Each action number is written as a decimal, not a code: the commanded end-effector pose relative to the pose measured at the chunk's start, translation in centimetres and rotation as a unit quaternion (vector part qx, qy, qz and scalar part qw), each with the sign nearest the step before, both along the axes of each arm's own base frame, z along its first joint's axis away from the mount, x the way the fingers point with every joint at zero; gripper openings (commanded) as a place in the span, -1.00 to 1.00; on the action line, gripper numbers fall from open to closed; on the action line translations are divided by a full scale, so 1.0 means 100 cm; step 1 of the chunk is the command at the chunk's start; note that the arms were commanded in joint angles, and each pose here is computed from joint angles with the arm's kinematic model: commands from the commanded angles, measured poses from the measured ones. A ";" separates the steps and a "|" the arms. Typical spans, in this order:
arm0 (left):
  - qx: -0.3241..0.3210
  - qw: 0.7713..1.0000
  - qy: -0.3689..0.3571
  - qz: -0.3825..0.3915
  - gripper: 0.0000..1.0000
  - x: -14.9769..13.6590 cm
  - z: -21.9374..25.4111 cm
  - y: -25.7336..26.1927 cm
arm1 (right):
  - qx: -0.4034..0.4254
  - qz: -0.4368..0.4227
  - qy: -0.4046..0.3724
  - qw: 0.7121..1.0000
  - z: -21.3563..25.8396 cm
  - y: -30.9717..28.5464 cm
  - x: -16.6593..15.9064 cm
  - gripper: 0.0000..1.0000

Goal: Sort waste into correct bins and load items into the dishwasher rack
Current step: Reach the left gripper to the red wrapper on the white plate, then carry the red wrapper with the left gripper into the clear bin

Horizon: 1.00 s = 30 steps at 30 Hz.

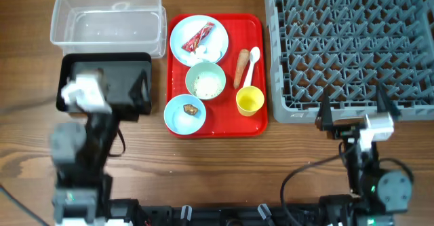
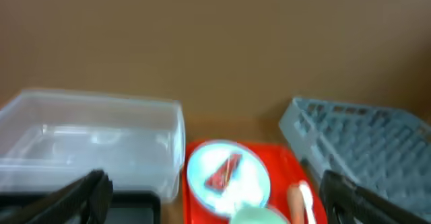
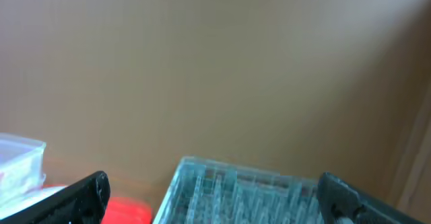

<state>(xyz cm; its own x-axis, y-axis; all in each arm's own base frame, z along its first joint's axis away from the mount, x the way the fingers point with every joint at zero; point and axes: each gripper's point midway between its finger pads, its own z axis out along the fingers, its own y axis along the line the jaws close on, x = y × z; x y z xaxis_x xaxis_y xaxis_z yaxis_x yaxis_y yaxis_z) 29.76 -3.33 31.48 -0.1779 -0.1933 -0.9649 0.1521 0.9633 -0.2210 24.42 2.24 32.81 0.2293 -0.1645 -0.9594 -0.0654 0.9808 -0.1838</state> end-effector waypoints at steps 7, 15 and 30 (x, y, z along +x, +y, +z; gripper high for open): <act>-0.002 0.964 0.256 -0.073 1.00 0.138 0.023 -0.036 | -0.031 0.026 0.283 0.958 0.024 0.014 0.073 0.99; 0.091 0.893 0.423 -0.124 1.00 0.208 -0.145 -0.124 | 0.020 0.220 0.460 0.860 -0.060 0.081 0.097 0.99; 0.181 0.847 0.484 -0.121 0.80 0.227 -0.293 -0.138 | 0.032 0.214 0.525 0.823 -0.100 0.081 0.100 0.77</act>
